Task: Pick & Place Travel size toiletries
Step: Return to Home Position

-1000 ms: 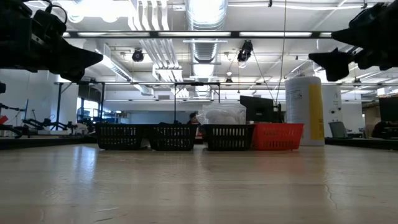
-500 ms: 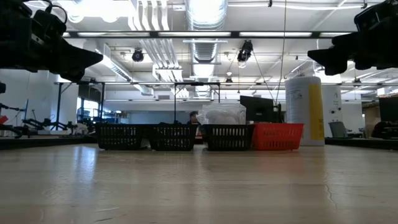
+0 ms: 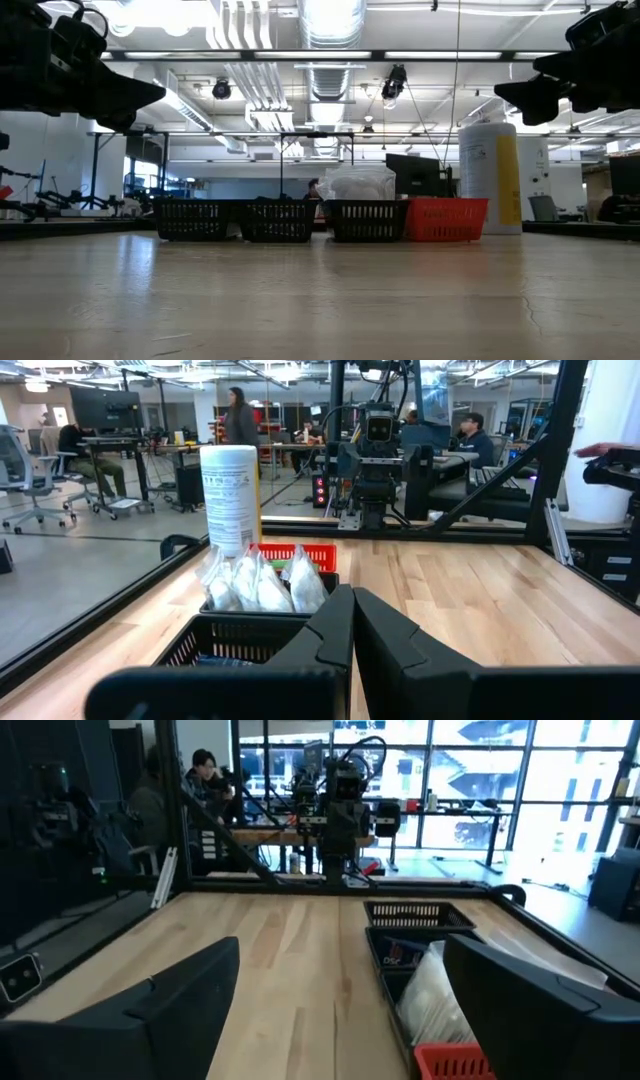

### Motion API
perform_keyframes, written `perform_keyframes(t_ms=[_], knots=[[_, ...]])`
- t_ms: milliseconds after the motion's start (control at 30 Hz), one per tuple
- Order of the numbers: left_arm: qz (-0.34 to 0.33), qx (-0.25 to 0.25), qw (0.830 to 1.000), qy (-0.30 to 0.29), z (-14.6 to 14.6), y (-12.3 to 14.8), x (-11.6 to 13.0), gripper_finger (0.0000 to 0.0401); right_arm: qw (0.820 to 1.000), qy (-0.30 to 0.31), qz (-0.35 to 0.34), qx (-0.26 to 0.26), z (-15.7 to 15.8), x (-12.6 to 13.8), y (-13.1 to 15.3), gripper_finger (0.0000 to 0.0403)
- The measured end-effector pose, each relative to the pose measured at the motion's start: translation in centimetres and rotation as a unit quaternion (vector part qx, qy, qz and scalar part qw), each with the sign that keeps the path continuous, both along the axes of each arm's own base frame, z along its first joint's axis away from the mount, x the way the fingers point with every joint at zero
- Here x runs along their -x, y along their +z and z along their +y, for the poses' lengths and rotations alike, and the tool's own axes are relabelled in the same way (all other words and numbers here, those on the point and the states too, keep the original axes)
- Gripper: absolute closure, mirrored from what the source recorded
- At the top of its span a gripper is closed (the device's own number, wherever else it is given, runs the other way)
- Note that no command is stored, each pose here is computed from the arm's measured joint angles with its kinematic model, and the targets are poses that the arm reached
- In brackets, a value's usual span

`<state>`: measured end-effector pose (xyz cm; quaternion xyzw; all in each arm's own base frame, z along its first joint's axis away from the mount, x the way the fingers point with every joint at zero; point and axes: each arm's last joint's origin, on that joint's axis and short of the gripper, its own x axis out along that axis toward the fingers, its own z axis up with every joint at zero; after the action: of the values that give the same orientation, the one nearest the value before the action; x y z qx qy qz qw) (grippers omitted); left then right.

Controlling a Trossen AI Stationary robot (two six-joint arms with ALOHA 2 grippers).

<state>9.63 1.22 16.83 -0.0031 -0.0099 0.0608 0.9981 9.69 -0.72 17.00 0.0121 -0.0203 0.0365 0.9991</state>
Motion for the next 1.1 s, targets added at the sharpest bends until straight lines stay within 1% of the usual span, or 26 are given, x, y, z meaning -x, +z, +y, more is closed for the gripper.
perform_keyframes(t_ms=[500,1100], knots=[[0.000,0.000,1.000,0.000,0.00,0.00,0.00,0.0389,1.000,0.000,0.000,0.002,0.00,0.00,0.00,0.0101],[0.000,0.000,1.000,0.000,0.00,0.00,0.00,0.0389,1.000,0.000,0.000,0.003,0.00,0.00,0.00,0.0145]])
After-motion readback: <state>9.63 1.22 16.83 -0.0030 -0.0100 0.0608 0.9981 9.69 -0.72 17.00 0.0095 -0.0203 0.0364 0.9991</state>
